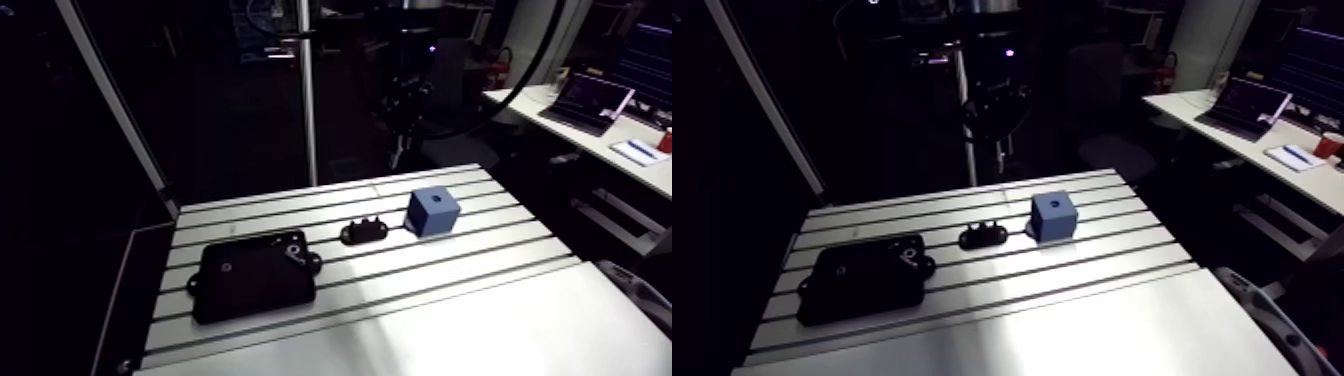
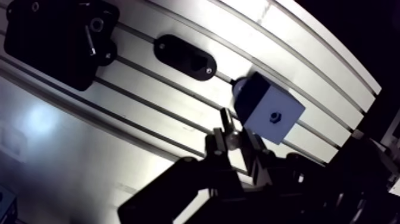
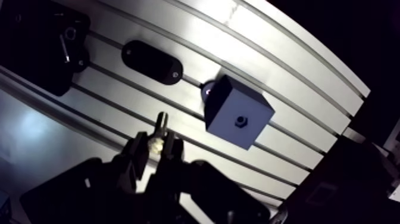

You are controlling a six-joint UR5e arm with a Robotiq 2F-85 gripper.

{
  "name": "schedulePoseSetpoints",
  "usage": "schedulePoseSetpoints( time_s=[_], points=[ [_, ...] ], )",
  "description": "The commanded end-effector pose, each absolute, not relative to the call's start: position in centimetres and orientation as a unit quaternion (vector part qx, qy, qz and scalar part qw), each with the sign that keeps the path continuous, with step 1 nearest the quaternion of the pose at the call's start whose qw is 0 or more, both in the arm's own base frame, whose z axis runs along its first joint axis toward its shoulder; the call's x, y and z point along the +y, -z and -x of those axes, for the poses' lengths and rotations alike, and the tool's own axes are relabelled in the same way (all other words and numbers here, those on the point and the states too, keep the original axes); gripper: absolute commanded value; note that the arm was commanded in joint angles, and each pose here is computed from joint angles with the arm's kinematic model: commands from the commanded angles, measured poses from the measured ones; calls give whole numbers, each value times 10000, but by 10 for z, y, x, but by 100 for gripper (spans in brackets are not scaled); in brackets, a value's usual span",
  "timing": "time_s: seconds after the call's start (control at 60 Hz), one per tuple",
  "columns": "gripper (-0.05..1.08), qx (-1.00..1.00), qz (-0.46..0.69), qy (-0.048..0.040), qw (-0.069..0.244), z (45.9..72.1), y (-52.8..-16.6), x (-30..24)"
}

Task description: Pick up the M10 bolt and insert it into the hex recess until seated.

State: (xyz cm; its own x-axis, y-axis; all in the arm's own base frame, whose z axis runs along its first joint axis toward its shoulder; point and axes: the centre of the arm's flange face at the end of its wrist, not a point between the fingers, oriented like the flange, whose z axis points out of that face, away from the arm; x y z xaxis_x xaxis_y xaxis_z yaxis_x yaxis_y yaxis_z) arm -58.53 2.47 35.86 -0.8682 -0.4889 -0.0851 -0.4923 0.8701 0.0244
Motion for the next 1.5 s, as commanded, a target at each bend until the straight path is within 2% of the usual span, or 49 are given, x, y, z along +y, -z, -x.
schedulePoseSetpoints(
  time_s=[0.017,0.167,0.217,0.267,0.283,0.3,0.317,0.333,0.35,0.367,0.383,0.417,0.483,0.967,1.5],
  points=[
    [76,9607,2734,-212,444,601,-349,32],
    [76,9599,2759,-210,443,605,-350,34],
    [76,9596,2767,-247,451,606,-351,35],
    [76,9578,2815,-321,495,605,-352,35],
    [76,9578,2815,-321,495,605,-352,35],
    [76,9559,2863,-365,534,605,-352,37],
    [76,9559,2863,-365,534,605,-352,37],
    [76,9539,2916,-409,589,604,-350,38],
    [76,9539,2916,-409,589,604,-350,38],
    [76,9517,2973,-463,616,604,-351,39],
    [76,9517,2973,-463,616,604,-351,39],
    [76,9484,3051,-534,676,603,-351,42],
    [76,9478,3057,-572,698,603,-351,44],
    [76,9607,2629,-520,728,595,-344,100],
    [76,9611,2603,-467,796,597,-333,105]
  ],
)
